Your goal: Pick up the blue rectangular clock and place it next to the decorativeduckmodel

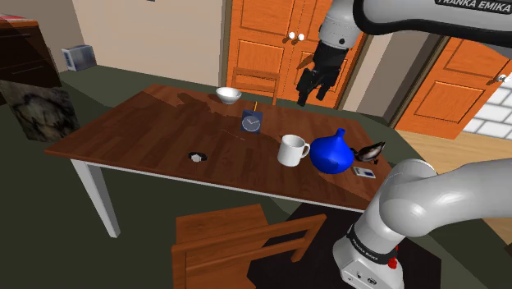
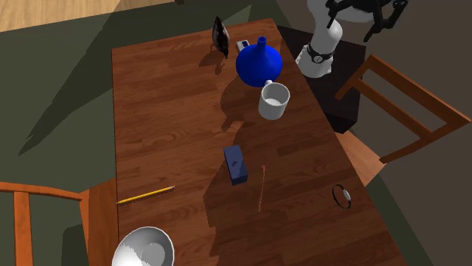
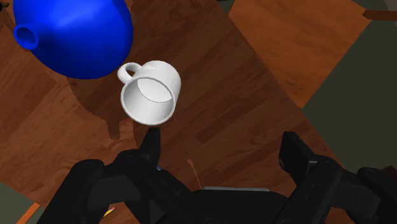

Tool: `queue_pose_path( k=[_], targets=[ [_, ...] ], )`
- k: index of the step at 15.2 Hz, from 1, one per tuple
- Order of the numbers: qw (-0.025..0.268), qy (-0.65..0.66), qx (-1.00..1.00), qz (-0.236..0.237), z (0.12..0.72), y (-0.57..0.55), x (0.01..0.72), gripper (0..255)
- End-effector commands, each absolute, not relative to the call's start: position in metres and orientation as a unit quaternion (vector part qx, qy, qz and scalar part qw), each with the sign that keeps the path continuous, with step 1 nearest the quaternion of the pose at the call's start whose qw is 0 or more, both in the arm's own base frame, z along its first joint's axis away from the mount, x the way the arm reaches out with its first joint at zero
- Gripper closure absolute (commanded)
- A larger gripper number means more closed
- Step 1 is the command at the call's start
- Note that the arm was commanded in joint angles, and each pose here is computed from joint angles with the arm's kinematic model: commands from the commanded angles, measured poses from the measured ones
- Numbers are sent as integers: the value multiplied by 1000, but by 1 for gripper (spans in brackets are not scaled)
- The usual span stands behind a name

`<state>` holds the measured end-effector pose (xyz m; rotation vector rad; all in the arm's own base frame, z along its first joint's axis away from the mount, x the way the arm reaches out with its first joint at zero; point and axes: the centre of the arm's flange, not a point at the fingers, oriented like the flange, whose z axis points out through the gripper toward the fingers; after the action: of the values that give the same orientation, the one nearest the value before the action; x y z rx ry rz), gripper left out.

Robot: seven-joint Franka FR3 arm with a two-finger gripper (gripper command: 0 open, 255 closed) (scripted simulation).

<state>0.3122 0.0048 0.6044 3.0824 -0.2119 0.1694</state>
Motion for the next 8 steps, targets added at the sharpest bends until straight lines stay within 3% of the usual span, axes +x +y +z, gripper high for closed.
queue_pose_path(
  k=[1, 8],
  targets=[
    [24, -68, 996, 55, 604, 5, 312, 0],
    [19, -9, 999, 45, 562, -51, 377, 0]
  ],
)
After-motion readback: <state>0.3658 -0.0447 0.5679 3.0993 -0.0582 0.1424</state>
